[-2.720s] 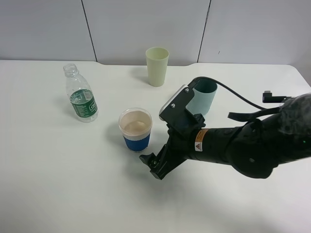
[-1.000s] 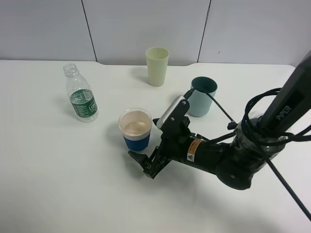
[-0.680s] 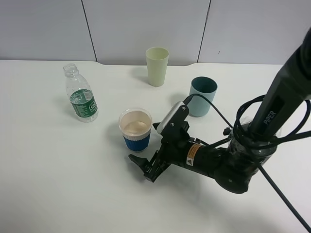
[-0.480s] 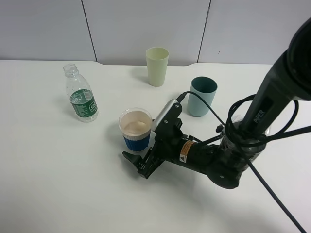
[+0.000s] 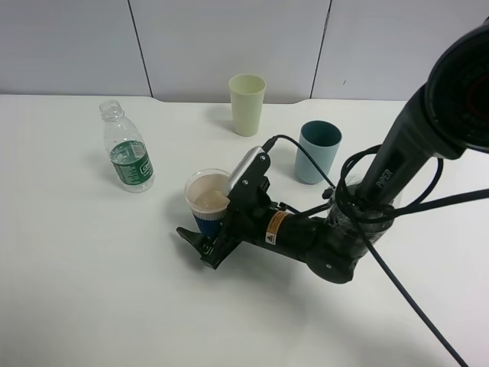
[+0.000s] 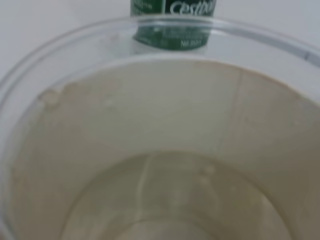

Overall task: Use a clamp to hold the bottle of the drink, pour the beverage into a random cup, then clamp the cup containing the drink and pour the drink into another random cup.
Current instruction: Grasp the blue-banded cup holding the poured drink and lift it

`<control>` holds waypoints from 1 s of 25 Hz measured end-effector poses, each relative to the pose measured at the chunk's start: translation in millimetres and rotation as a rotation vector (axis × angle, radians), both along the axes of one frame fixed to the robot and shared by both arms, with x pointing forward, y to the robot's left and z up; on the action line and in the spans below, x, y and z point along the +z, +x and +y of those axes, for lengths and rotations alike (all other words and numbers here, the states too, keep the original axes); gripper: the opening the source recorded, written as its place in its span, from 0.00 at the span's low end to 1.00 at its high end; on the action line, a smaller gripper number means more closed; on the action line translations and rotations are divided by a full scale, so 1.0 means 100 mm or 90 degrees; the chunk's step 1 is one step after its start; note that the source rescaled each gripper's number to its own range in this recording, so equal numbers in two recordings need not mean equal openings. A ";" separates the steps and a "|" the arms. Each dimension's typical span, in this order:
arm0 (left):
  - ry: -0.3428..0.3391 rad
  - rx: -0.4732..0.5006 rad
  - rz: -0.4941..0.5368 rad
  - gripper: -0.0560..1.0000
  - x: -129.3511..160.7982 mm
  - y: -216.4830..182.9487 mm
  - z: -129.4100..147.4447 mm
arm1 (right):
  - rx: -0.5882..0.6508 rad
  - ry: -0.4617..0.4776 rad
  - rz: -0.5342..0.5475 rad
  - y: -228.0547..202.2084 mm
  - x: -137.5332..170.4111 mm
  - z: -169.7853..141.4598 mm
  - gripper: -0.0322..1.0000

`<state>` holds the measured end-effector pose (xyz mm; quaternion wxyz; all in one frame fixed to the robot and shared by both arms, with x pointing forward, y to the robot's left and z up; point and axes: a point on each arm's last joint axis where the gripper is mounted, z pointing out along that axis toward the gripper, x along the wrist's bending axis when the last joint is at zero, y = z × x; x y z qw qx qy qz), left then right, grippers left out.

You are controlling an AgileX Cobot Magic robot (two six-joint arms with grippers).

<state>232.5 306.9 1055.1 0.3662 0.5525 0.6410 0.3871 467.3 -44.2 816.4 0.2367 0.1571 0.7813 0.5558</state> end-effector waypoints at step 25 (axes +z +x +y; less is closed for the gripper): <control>0.000 0.000 0.000 1.00 0.00 0.00 0.00 | 0.008 0.019 0.026 -0.01 -0.01 0.03 0.05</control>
